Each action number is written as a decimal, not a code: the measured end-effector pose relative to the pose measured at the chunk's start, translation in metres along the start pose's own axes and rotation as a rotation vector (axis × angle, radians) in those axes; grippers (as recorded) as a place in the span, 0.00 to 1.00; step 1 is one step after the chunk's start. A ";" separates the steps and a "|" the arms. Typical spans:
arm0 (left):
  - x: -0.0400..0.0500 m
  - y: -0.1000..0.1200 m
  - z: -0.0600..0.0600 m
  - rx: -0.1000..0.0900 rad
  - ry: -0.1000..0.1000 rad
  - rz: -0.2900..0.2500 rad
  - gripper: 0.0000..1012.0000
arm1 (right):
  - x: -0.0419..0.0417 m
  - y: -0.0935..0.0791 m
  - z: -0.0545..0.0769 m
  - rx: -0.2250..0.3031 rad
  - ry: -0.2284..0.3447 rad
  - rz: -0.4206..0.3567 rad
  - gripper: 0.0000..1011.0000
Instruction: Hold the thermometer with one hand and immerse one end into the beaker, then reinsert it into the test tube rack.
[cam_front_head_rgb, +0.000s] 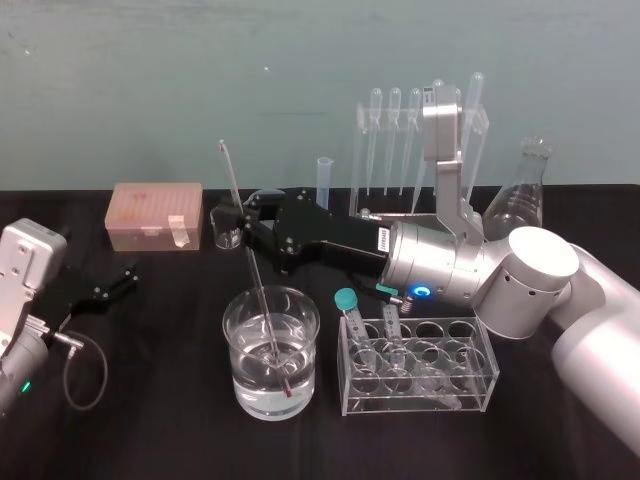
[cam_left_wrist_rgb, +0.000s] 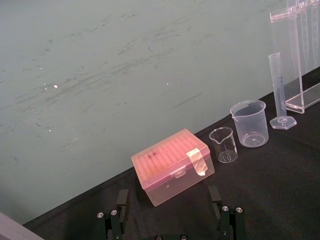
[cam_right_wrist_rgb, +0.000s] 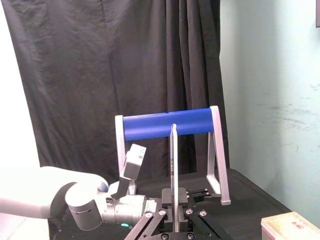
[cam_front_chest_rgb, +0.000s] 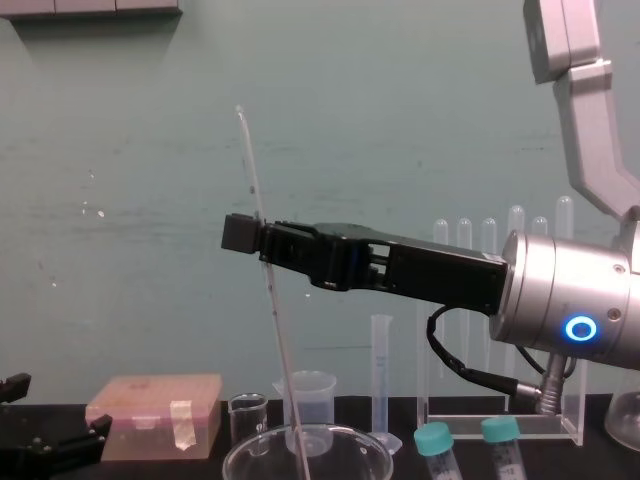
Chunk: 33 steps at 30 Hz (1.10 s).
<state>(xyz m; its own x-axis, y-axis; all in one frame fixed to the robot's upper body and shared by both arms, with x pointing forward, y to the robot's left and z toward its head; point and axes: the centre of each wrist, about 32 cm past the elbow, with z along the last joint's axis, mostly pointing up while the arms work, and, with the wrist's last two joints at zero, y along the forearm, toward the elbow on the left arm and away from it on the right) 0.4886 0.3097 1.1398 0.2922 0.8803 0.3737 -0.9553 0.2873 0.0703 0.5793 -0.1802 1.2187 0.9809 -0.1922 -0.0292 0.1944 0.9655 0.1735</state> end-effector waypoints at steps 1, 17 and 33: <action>0.0000 0.000 0.000 0.000 0.000 0.000 1.00 | 0.0000 0.000 0.000 0.000 0.000 0.000 0.06; 0.0000 0.000 0.000 0.000 0.000 0.000 1.00 | -0.0004 0.001 -0.001 -0.003 0.002 0.001 0.06; 0.0000 0.000 0.000 0.000 0.000 0.000 1.00 | -0.0008 0.001 -0.002 -0.006 0.005 0.003 0.06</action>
<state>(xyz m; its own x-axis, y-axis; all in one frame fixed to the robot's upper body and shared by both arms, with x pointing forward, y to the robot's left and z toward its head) 0.4886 0.3097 1.1398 0.2923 0.8803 0.3737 -0.9552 0.2873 0.0703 0.5786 -0.1791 1.2169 0.9816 -0.1881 -0.0331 0.1910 0.9672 0.1677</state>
